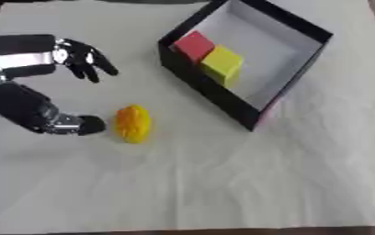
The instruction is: Pick up objects on the table and place them in the box.
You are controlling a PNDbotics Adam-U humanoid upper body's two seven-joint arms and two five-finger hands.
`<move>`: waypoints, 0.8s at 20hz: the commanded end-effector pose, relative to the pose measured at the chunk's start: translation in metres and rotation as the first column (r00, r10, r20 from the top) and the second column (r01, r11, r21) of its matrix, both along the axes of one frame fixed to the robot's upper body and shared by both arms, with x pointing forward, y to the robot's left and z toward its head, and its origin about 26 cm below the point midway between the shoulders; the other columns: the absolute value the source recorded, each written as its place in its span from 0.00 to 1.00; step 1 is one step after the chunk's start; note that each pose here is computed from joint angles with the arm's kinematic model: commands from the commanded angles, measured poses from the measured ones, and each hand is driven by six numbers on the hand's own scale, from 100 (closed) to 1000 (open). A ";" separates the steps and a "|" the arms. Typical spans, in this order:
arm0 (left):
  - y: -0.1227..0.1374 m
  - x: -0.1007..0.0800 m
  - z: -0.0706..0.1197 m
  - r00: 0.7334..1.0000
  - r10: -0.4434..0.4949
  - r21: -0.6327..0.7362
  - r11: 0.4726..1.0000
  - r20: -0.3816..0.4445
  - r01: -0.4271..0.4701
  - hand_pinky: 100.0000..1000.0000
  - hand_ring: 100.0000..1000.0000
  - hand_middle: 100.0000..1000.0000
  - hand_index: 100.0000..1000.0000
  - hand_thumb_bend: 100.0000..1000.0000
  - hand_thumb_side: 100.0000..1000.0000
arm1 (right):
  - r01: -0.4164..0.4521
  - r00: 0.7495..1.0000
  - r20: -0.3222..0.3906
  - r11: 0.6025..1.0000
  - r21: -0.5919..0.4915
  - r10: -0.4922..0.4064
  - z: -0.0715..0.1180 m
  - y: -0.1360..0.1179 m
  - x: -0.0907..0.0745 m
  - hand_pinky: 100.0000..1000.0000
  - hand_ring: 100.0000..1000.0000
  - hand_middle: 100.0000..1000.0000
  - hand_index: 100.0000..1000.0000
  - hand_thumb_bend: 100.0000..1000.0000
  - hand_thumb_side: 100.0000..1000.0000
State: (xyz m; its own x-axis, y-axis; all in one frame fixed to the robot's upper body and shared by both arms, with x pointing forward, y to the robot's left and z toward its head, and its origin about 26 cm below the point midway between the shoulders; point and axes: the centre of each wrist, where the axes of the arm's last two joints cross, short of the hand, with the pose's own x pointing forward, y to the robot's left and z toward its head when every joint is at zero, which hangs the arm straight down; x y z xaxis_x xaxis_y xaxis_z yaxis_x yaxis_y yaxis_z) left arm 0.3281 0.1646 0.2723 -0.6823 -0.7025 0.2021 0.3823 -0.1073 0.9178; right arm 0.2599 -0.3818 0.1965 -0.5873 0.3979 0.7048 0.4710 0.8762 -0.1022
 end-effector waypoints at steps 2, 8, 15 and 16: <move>0.000 0.016 -0.007 0.999 0.012 0.061 0.998 0.035 -0.015 0.79 0.78 0.83 0.89 0.47 0.51 | -0.013 1.000 0.013 0.999 -0.030 0.013 0.007 0.004 0.000 0.98 0.87 0.83 0.88 0.00 0.50; -0.005 0.032 -0.028 1.000 0.002 0.141 0.990 0.015 -0.004 0.79 0.78 0.82 0.88 0.51 0.47 | -0.020 1.000 0.005 0.999 -0.030 0.020 0.007 0.005 0.001 0.98 0.87 0.83 0.88 0.00 0.51; -0.016 0.044 -0.043 0.996 -0.039 0.175 0.984 0.078 0.025 0.78 0.78 0.81 0.87 0.52 0.43 | -0.027 1.000 0.000 0.999 -0.029 0.027 0.007 0.007 0.002 0.98 0.88 0.83 0.88 0.00 0.51; -0.017 0.045 -0.045 0.996 -0.045 0.181 0.983 0.083 0.029 0.78 0.78 0.81 0.87 0.52 0.42 | -0.028 1.000 -0.001 0.999 -0.030 0.028 0.007 0.007 0.002 0.98 0.88 0.83 0.88 0.00 0.51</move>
State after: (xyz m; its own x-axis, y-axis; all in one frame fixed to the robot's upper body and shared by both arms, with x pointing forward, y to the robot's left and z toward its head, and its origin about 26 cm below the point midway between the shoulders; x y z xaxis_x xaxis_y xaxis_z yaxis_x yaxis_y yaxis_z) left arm 0.3717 0.1480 0.2189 -0.7097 -0.7028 0.0484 0.3349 -0.2761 0.9009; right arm 0.2631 -0.3755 0.1944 -0.5801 0.3858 0.7174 0.4466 0.8872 -0.1159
